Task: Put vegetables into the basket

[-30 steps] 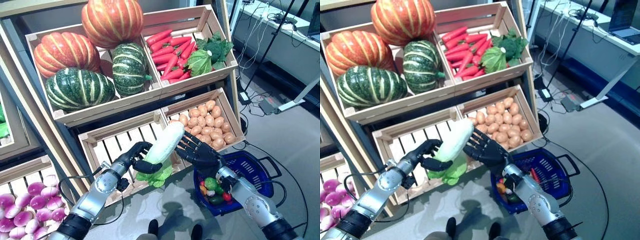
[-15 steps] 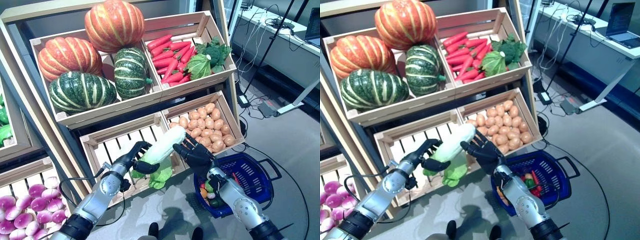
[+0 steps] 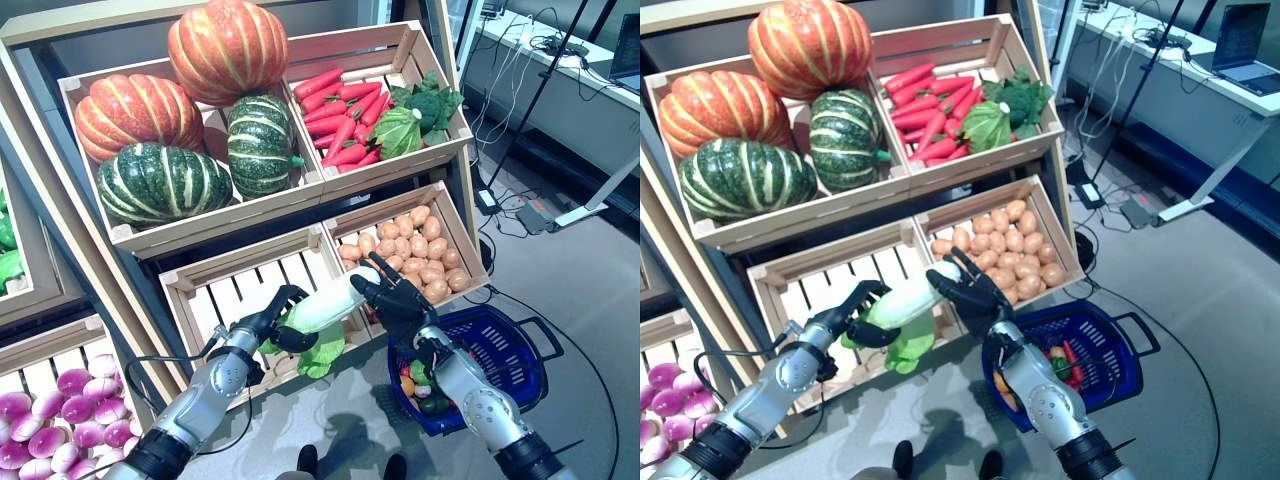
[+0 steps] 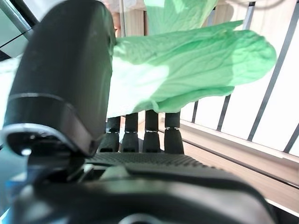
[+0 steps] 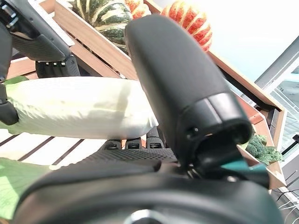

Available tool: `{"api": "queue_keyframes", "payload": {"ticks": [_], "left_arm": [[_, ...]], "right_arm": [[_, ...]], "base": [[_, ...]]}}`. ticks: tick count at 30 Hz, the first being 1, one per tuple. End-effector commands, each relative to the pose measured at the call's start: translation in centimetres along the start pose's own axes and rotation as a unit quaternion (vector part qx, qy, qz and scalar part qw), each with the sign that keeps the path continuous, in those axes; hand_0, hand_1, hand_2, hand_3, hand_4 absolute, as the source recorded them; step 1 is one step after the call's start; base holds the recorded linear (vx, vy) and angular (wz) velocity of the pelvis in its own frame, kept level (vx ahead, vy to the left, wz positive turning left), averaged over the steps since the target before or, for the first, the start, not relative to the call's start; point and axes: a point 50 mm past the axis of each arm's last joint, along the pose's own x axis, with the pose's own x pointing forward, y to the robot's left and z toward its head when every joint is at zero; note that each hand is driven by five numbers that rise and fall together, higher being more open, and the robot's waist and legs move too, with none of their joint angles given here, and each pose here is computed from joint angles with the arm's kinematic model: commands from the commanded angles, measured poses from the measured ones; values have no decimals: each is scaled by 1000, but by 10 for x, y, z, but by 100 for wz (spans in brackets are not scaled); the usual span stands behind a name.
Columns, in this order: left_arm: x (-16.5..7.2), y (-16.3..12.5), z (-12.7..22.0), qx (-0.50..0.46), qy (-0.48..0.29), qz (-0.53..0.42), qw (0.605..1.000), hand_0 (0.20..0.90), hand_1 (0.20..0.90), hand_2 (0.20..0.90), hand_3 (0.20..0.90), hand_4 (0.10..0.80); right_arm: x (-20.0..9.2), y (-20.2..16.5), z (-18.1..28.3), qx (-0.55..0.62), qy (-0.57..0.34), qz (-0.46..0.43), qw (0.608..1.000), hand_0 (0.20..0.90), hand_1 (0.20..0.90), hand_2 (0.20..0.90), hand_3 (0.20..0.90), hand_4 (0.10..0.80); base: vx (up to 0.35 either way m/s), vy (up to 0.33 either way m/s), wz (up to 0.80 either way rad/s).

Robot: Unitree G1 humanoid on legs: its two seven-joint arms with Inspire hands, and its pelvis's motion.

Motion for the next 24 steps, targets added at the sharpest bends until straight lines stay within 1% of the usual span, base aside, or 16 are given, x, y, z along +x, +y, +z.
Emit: {"api": "queue_keyframes", "payload": {"ticks": [1, 8, 12, 17, 24], "left_arm": [[20, 36, 49, 15, -116, 68, 991, 300, 300, 300, 300, 400], [20, 36, 49, -19, -115, 71, 991, 300, 300, 300, 300, 400], [20, 29, 46, -85, -104, 55, 989, 300, 300, 300, 300, 400], [21, 17, 48, -150, -101, 25, 983, 300, 300, 300, 300, 400], [23, 8, 51, -164, -106, 12, 981, 300, 300, 300, 300, 400]], "right_arm": [[15, 73, 21, 57, -62, 188, 979, 900, 900, 900, 900, 800], [14, 76, 8, 78, -22, 222, 972, 900, 900, 900, 900, 800], [13, 83, 3, 119, -15, 267, 956, 900, 900, 900, 900, 800], [15, 91, -1, 134, -13, 294, 946, 900, 900, 900, 900, 800], [16, 90, -8, 111, 10, 291, 950, 900, 900, 900, 900, 800]], "base": [[0, 0, 0], [0, 0, 0], [0, 0, 0], [-1, -1, 1], [0, 0, 0]]}}
